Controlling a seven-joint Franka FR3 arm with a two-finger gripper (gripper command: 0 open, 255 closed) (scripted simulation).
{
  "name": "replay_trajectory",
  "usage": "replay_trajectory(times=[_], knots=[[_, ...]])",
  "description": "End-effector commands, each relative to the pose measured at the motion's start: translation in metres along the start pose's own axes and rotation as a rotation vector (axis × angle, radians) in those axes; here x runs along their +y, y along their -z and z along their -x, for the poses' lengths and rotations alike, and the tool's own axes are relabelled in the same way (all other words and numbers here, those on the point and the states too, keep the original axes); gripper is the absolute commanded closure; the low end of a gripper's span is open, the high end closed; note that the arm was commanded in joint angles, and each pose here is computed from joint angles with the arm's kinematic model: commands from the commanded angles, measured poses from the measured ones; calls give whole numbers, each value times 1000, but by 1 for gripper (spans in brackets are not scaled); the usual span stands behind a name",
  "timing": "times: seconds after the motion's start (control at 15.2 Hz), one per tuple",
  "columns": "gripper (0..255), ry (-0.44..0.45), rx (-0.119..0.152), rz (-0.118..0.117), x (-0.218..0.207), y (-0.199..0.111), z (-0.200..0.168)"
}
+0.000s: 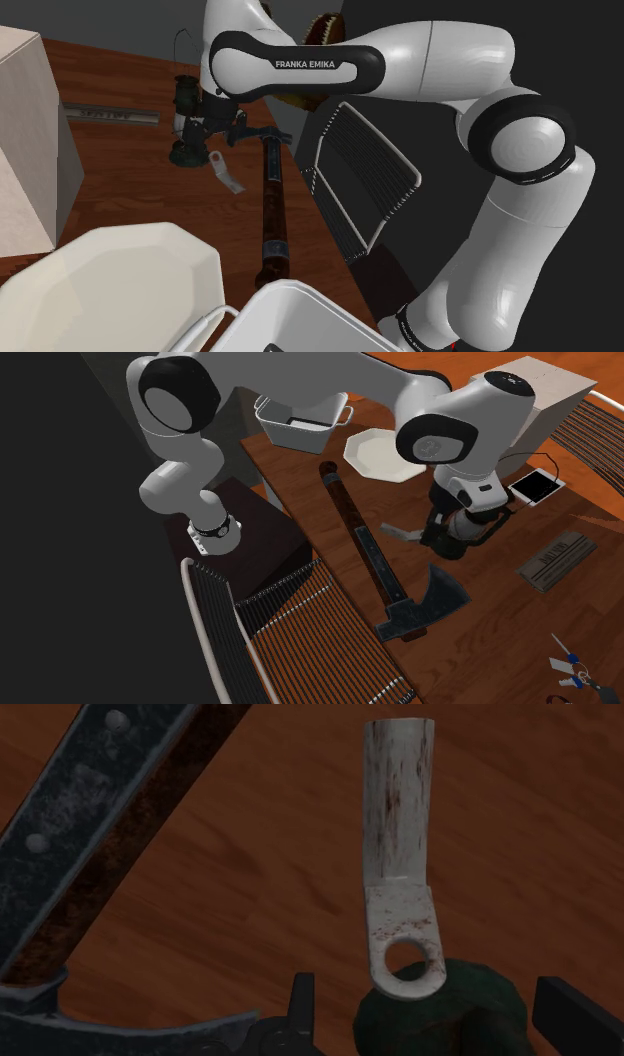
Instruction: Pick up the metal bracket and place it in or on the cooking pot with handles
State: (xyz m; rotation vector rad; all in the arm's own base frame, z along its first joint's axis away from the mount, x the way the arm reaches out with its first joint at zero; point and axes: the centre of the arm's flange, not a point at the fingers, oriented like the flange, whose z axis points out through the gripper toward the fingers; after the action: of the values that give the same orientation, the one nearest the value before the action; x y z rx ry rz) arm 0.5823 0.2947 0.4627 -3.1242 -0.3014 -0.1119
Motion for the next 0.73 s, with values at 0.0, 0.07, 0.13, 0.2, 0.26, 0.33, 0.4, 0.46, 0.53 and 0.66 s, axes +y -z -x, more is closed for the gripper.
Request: replay_trajectory(times=[0.0,0.07,0.13,0.2,0.26,0.33,0.4,0.46,0.53,0.66], knots=[[0,-4,-17,5,2,-20,0],[0,-4,-17,5,2,-20,0],[0,-4,-17,5,2,-20,0],[0,-4,-17,5,2,-20,0],[0,-4,-17,5,2,-20,0],[0,-4,-17,5,2,-20,0],[0,-4,-17,5,2,-20,0],[0,-4,-17,5,2,-20,0],[0,-4,-17,5,2,-20,0],[255,-4,-17,5,0,-20,-2]])
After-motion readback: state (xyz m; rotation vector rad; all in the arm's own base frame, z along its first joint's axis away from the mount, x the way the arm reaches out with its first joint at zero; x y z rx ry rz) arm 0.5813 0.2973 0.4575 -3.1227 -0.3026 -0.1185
